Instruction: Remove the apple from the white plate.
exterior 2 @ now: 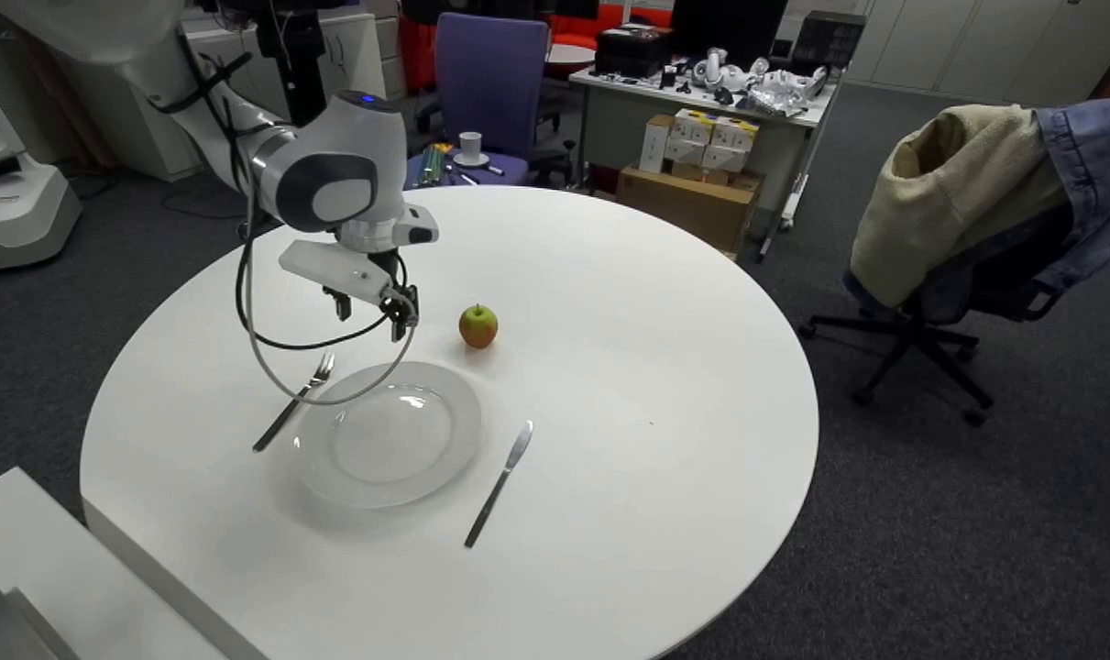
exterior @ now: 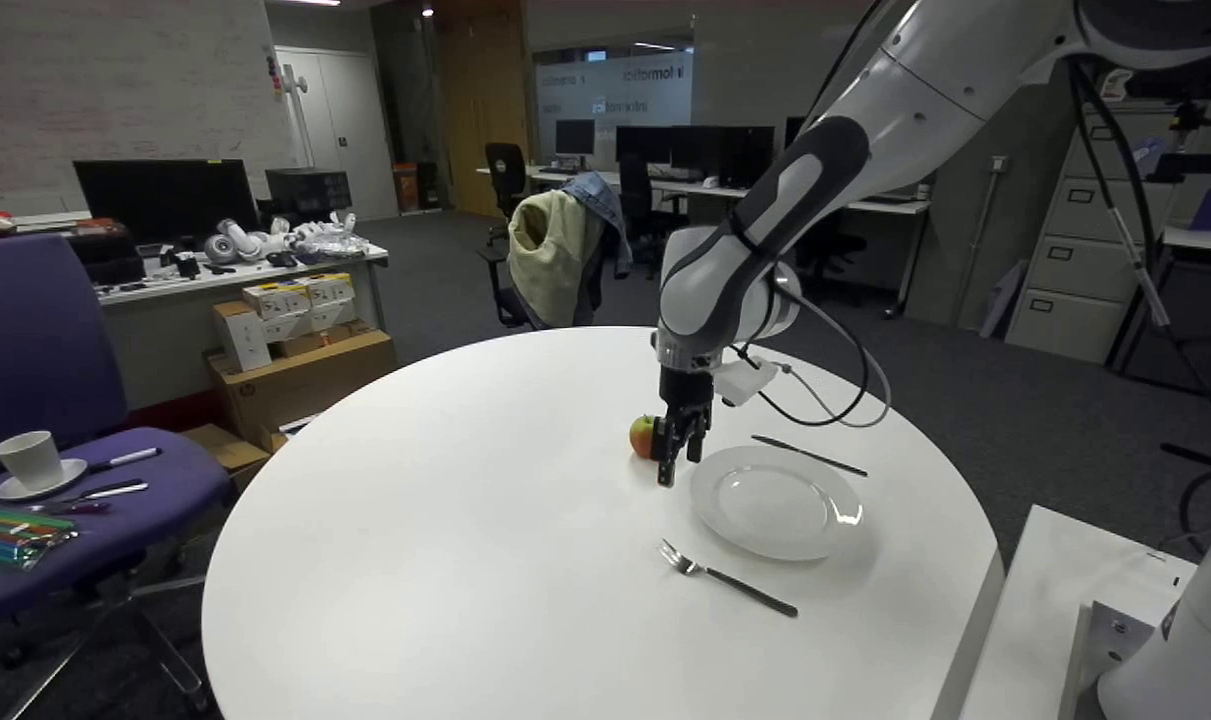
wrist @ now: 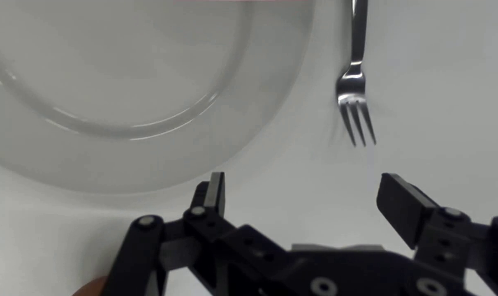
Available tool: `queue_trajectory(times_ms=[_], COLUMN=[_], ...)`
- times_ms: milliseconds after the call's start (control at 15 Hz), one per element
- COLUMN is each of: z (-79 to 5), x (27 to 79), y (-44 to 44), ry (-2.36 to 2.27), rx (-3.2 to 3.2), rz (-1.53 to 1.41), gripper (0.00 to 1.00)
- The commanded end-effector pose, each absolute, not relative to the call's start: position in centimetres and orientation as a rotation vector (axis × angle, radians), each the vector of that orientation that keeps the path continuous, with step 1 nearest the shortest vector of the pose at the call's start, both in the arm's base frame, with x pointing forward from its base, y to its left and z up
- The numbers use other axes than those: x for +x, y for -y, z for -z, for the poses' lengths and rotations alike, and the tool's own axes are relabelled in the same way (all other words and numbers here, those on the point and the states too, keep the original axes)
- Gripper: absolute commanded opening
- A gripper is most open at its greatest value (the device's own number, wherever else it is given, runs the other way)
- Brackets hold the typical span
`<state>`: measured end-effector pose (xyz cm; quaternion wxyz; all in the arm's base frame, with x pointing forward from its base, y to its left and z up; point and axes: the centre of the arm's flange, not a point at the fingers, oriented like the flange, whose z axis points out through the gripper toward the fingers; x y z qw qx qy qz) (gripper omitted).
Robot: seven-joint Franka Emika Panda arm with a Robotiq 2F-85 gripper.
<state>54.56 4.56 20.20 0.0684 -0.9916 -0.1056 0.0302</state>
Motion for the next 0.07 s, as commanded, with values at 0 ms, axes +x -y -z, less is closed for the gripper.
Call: queue_trajectory(times_ms=[0], z=[-20.02], x=[54.17], y=[-5.12], ry=[0.322], rx=[-2.990], rz=[-0.100], gripper=[1.00])
